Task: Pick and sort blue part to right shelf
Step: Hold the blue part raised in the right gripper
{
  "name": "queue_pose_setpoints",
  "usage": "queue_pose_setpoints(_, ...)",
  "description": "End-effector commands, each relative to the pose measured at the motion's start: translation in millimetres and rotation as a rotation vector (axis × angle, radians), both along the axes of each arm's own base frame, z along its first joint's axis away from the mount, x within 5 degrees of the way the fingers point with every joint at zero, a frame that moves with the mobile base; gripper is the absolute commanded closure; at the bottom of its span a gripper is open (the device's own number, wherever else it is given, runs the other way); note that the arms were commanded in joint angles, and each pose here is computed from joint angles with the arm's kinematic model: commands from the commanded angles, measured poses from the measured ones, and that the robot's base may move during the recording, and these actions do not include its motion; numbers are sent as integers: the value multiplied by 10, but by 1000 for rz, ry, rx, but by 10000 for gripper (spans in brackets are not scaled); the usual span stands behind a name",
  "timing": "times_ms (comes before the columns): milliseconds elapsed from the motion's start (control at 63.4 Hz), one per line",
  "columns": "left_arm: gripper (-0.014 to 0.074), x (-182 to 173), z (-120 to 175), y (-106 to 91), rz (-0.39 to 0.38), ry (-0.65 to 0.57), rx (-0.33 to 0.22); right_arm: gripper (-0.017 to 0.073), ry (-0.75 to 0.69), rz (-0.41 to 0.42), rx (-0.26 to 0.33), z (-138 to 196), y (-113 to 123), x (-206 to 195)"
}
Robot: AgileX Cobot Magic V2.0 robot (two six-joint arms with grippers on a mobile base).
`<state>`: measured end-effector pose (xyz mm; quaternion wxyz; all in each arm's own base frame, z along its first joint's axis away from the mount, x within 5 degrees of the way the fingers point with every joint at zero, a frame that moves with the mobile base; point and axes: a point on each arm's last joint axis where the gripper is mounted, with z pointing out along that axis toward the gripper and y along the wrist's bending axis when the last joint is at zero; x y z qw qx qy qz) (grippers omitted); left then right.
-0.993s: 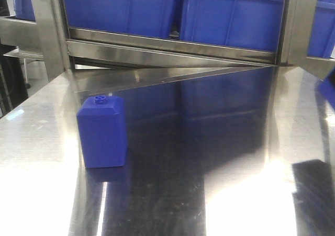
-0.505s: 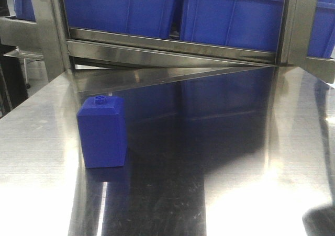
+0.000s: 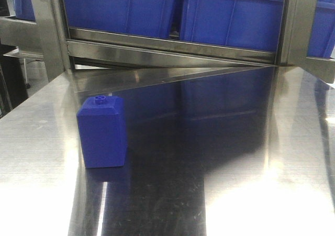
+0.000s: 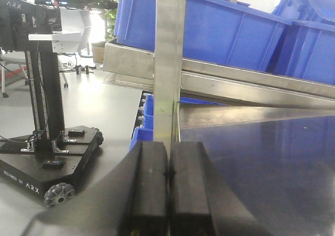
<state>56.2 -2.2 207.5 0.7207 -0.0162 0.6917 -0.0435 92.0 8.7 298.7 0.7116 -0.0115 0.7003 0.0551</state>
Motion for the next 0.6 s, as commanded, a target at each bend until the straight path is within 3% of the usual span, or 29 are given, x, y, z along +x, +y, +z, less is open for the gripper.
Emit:
queue_pose_setpoints(0,470,-14,5,8,9,-82,-9,200,-112,-15,3,174,-14,-11)
queue_pose_setpoints(583,470,-14,5,8,9,-82,-9,200,-112,-15,3,174,-14,-11)
